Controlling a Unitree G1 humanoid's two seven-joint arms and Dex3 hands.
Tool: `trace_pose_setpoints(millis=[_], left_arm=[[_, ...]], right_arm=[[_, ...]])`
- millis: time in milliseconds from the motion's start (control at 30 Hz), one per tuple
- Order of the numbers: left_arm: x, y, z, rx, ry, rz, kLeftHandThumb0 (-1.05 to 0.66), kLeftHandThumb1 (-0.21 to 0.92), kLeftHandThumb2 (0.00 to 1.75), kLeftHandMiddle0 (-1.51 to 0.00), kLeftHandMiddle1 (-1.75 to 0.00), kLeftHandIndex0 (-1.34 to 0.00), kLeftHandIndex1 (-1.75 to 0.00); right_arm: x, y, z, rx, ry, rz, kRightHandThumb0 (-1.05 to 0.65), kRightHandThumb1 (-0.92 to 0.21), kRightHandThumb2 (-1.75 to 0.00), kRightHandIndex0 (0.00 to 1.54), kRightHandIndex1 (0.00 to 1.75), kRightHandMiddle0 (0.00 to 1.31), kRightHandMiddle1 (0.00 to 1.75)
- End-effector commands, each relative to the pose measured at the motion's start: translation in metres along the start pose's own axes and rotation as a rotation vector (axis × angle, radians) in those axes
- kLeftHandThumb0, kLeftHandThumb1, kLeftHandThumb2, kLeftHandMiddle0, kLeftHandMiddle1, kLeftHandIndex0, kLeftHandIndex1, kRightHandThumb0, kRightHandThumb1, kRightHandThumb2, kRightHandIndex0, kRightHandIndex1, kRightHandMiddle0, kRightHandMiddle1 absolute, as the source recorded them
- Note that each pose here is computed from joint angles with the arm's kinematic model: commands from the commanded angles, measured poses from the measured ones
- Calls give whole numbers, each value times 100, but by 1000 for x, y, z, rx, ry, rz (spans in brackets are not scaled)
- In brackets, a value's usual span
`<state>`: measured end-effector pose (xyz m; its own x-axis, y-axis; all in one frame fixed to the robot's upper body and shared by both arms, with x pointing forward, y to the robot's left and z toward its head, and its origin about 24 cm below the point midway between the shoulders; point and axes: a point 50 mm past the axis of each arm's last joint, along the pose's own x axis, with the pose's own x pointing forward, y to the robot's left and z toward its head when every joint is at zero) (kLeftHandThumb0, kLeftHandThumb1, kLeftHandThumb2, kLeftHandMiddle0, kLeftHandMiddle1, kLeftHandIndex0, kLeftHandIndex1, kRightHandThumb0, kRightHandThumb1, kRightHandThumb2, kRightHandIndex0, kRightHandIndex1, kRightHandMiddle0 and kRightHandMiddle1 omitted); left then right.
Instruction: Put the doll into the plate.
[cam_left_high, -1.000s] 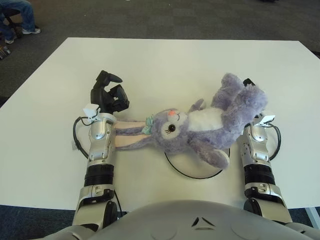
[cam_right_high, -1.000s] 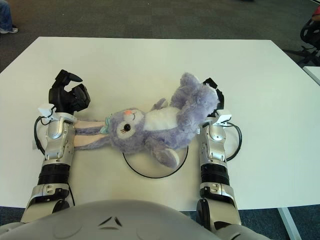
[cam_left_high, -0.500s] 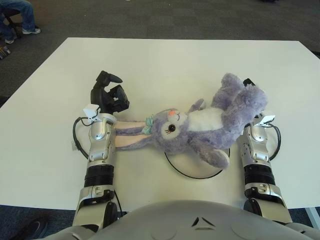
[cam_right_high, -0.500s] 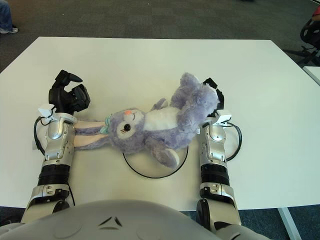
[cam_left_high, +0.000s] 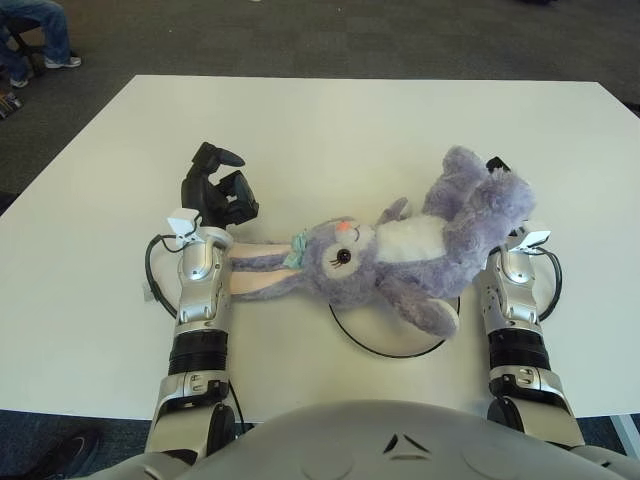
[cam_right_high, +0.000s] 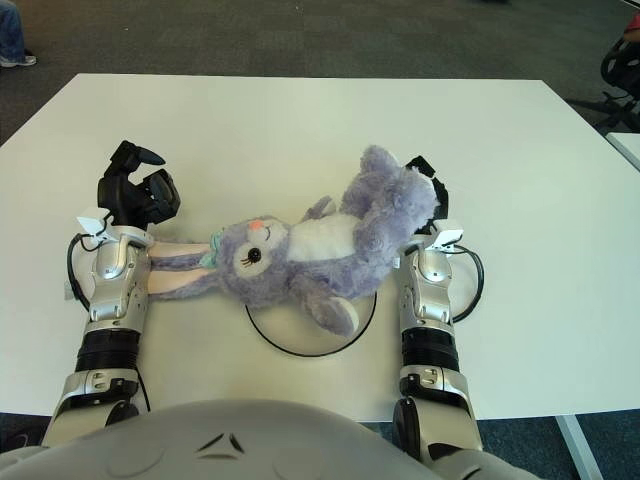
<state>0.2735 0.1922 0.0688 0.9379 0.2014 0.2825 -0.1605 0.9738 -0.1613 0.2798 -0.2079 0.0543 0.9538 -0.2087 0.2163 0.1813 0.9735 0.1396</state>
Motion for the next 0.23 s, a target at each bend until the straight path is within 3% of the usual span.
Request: trace_pose_setpoints(millis=[0,200], left_arm=[[-15,4,-17,8,87,29,-48,30,134,-119,-175,-62,-175],[-15,4,-17,-1,85,28,-48,30,134,-119,-175,-63,-175]], right_arm=[[-8,-1,-8,3,34,-16,-51,-24,-140,130,175,67,175],[-8,-1,-8,2,36,-14,-51,-24,-141,130,175,68,175]])
